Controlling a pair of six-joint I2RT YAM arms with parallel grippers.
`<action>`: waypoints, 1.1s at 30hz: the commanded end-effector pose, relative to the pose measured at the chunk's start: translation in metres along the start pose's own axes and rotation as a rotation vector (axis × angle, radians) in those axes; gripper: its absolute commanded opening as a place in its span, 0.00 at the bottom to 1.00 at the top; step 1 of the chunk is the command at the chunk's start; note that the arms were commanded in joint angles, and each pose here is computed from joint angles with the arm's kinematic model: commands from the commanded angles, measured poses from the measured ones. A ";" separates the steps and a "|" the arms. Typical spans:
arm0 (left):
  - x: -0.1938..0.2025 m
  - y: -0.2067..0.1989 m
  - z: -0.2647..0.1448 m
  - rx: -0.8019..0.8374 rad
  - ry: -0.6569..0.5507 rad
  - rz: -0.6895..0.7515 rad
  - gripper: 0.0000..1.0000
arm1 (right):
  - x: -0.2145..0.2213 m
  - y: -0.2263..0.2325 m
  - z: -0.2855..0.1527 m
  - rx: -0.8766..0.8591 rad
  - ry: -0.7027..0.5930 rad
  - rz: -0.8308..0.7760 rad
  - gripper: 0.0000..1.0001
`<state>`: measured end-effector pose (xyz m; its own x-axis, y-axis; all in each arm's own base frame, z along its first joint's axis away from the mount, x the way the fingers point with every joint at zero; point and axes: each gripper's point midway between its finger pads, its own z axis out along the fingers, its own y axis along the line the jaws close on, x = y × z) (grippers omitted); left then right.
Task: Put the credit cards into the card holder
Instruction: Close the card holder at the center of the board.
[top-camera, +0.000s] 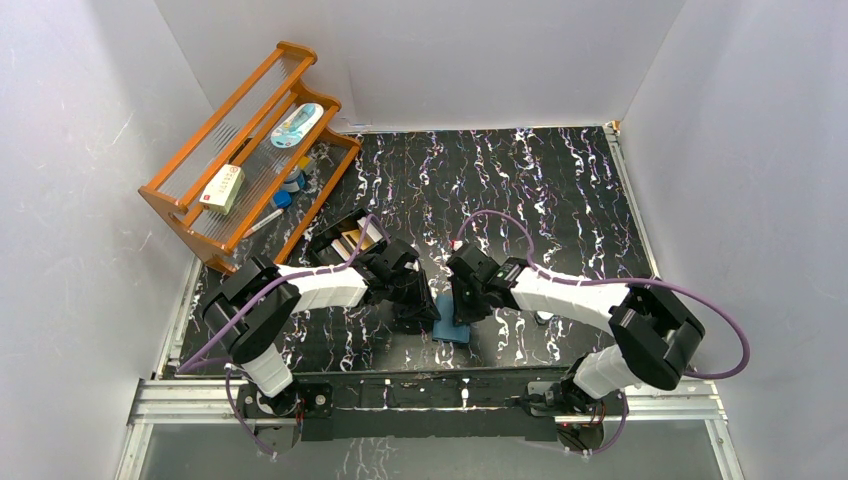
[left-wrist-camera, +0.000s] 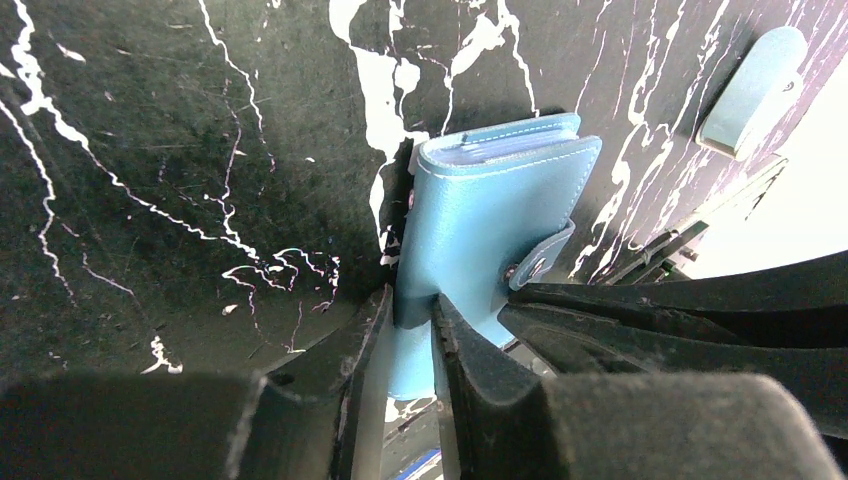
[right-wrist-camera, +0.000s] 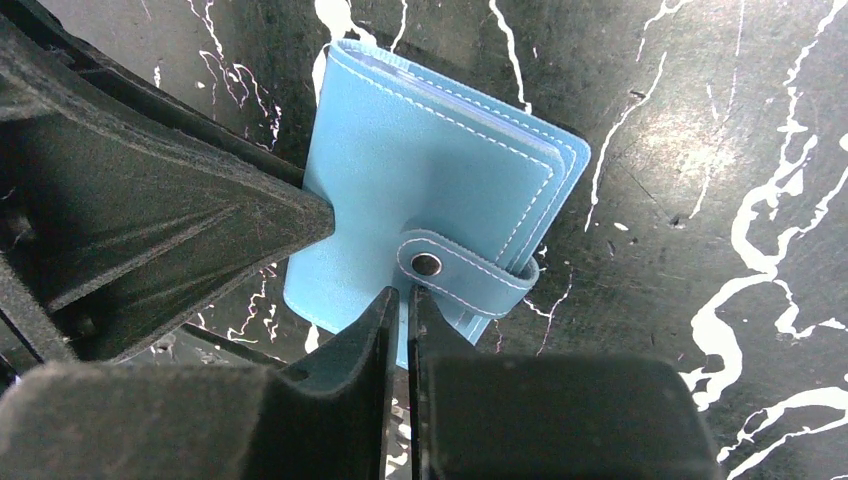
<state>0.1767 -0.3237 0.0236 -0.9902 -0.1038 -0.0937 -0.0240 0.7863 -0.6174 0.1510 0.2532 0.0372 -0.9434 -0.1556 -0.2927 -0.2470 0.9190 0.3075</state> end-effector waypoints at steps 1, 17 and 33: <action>-0.003 -0.008 -0.006 0.001 -0.021 0.006 0.19 | -0.013 0.015 -0.016 -0.032 -0.038 0.008 0.18; -0.003 -0.008 -0.005 0.004 -0.019 0.005 0.28 | -0.045 -0.004 -0.018 -0.029 -0.160 0.082 0.29; -0.005 0.009 0.002 -0.102 -0.017 -0.007 0.21 | -0.026 -0.007 -0.008 -0.052 -0.101 0.112 0.27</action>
<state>0.1825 -0.3222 0.0225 -0.9871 -0.1257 -0.0992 -0.0455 0.8143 -0.5787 0.1734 0.2417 0.0421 -0.9442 -0.0310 -0.3278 -0.1541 0.9214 0.3568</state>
